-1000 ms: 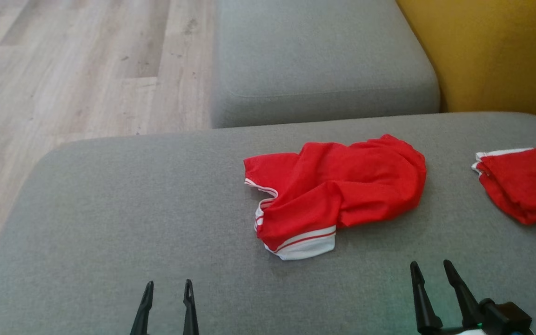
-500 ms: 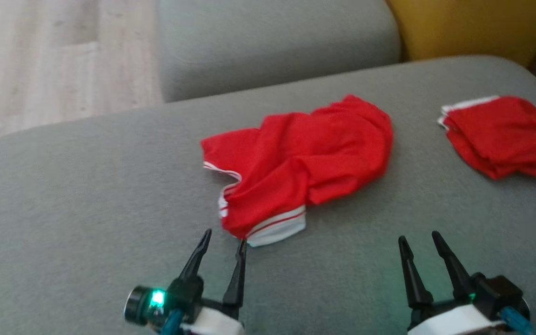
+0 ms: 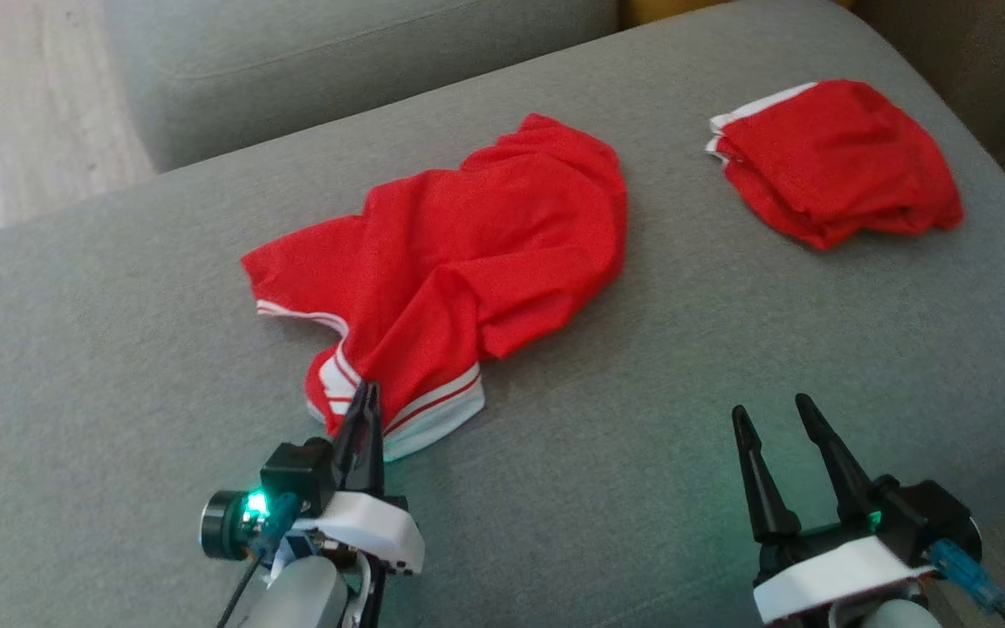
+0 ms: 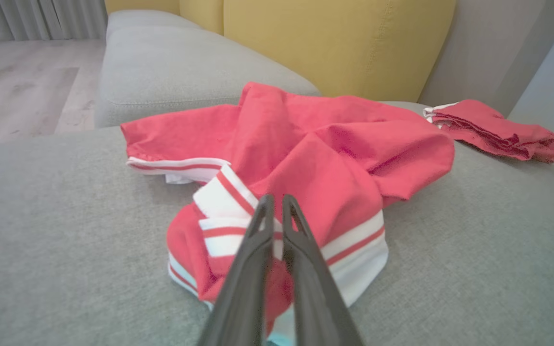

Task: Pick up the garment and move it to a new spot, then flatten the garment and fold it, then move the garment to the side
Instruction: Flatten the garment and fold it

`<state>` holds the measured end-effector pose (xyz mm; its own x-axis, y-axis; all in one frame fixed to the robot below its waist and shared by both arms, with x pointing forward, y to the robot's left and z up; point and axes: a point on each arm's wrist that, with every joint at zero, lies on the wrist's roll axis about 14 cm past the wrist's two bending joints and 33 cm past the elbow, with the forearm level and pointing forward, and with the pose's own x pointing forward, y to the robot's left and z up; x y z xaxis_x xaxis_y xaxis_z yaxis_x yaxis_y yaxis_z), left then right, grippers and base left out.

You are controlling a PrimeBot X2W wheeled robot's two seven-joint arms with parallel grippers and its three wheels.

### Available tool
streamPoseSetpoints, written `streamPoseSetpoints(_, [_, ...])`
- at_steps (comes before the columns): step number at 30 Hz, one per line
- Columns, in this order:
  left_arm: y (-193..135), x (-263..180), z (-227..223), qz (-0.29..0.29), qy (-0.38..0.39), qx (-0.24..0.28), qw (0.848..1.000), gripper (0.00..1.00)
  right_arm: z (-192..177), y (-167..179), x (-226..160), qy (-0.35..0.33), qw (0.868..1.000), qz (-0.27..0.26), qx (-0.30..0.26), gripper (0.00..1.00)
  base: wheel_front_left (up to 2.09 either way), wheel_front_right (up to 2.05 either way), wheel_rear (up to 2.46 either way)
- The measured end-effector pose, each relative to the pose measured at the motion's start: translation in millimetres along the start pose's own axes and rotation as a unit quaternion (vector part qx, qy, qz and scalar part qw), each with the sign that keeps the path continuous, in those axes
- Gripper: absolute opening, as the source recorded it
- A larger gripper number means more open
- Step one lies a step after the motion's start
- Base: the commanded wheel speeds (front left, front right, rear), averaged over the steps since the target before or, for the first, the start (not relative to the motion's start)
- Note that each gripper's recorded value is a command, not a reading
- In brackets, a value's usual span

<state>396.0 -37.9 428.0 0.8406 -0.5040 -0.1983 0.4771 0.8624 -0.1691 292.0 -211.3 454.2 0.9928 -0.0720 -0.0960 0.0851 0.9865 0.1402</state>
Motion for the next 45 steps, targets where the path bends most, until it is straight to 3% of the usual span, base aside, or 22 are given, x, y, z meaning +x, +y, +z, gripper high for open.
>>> streamPoseSetpoints(9, [-50.2,11.6,29.7,-0.082,-0.034,-0.005,0.996,0.00,9.7,-11.4,-17.2,-0.024,0.999,-0.031,0.014,1.00,0.00,0.00,0.00])
streamPoseSetpoints(15, [-124.1,8.3,113.1,-0.199,-0.143,0.005,0.969,0.00,10.5,-11.3,-26.6,-0.031,0.999,-0.035,0.021,1.00,0.00,0.00,0.00])
streamPoseSetpoints(18, [-155.0,2.3,162.6,-0.250,-0.203,0.006,0.947,0.00,10.8,-7.0,-26.2,-0.032,0.999,-0.028,0.021,1.00,0.00,0.00,0.00])
streamPoseSetpoints(21, [-179.7,-3.3,220.6,-0.277,-0.275,0.031,0.920,0.00,13.1,-5.4,-26.8,-0.037,0.999,-0.026,0.021,1.00,0.00,0.00,0.00])
streamPoseSetpoints(23, [-184.6,-1.7,244.0,-0.263,-0.305,0.056,0.913,0.00,17.8,-6.2,-26.5,-0.044,0.998,-0.026,0.020,1.00,0.00,0.00,0.00])
streamPoseSetpoints(24, [-182.0,3.3,245.8,-0.244,-0.311,0.076,0.915,0.00,19.8,-6.3,-26.8,-0.048,0.998,-0.027,0.020,1.00,0.00,0.00,0.00])
streamPoseSetpoints(25, [-175.2,9.9,241.6,-0.220,-0.308,0.093,0.921,1.00,20.7,-6.1,-26.8,-0.050,0.998,-0.026,0.021,1.00,0.00,0.00,0.00])
streamPoseSetpoints(30, [-105.2,30.5,149.5,-0.094,-0.202,0.142,0.965,1.00,24.4,-6.4,-21.1,-0.053,0.998,-0.023,0.019,1.00,0.00,0.00,0.00])
streamPoseSetpoints(31, [-105.2,30.5,149.5,-0.094,-0.202,0.142,0.965,1.00,24.4,-6.4,-21.1,-0.053,0.998,-0.023,0.019,1.00,0.00,0.00,0.00])
streamPoseSetpoints(34, [-54.3,21.2,77.9,-0.032,-0.108,0.153,0.982,1.00,17.9,0.9,-17.8,-0.041,0.999,-0.010,0.019,1.00,0.00,0.00,0.00])
streamPoseSetpoints(40, [21.9,-2.3,6.3,0.071,-0.001,0.138,0.988,1.00,15.7,21.0,-1.8,-0.031,0.999,0.027,0.014,1.00,0.00,0.00,0.00])
streamPoseSetpoints(45, [37.9,1.9,-8.9,0.087,0.028,0.095,0.991,1.00,13.2,30.6,10.0,-0.023,0.999,0.044,0.010,1.00,0.00,0.00,0.00])
